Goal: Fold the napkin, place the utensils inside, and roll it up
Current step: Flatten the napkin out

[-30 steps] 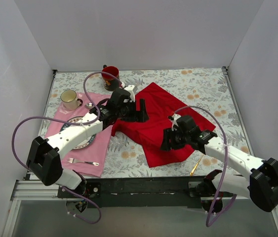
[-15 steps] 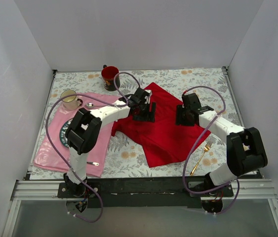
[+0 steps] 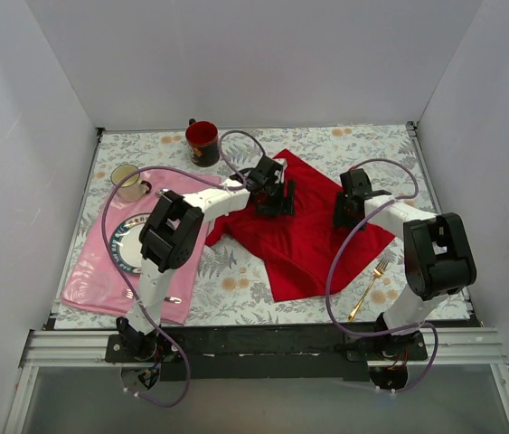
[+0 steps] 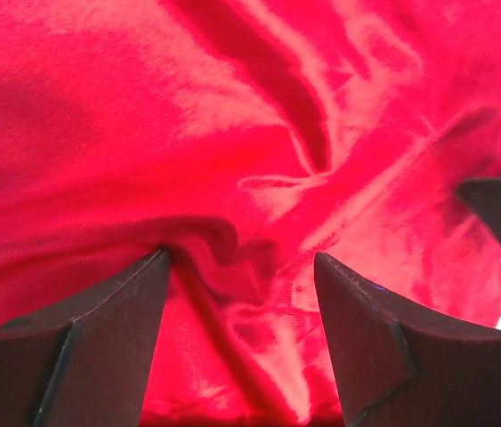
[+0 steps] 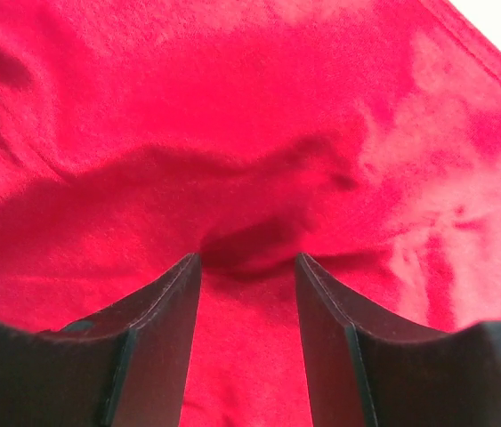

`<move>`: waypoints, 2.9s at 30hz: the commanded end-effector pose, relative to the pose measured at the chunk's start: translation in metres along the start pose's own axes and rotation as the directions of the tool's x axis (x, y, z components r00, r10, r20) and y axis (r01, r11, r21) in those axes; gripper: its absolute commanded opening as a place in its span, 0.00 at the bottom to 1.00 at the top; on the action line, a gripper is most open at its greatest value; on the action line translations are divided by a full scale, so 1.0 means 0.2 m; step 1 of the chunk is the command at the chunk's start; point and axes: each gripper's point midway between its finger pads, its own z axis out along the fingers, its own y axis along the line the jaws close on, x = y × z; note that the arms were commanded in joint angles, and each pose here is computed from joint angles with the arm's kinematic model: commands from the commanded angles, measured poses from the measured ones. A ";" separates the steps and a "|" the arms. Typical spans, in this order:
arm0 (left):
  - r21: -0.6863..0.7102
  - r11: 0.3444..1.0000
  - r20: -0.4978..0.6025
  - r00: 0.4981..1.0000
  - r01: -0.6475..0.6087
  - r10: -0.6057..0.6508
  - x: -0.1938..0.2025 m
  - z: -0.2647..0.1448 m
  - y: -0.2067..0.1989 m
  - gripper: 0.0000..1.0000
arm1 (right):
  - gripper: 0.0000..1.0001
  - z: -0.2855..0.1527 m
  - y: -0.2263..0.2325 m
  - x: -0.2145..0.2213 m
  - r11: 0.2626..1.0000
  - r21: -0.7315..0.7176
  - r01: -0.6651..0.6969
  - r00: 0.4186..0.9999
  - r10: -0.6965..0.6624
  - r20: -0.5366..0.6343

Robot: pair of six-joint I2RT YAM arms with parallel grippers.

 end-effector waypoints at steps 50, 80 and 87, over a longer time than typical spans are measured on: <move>0.182 0.982 0.264 0.964 -0.044 -0.006 -0.05 -1.10 -0.18 0.79 | 0.61 -0.32 0.39 0.43 0.900 -0.354 0.256 0.945 -0.309 -0.103; 0.170 0.985 0.129 0.992 -0.017 -0.005 0.05 -0.88 -0.11 0.79 | 0.65 -0.12 0.00 -0.07 0.995 0.047 0.083 0.996 -0.085 0.038; 0.153 0.988 0.172 0.985 -0.024 -0.002 0.05 -0.98 -0.09 0.80 | 0.65 -0.01 -0.13 -0.06 0.978 0.168 0.121 0.992 -0.123 0.001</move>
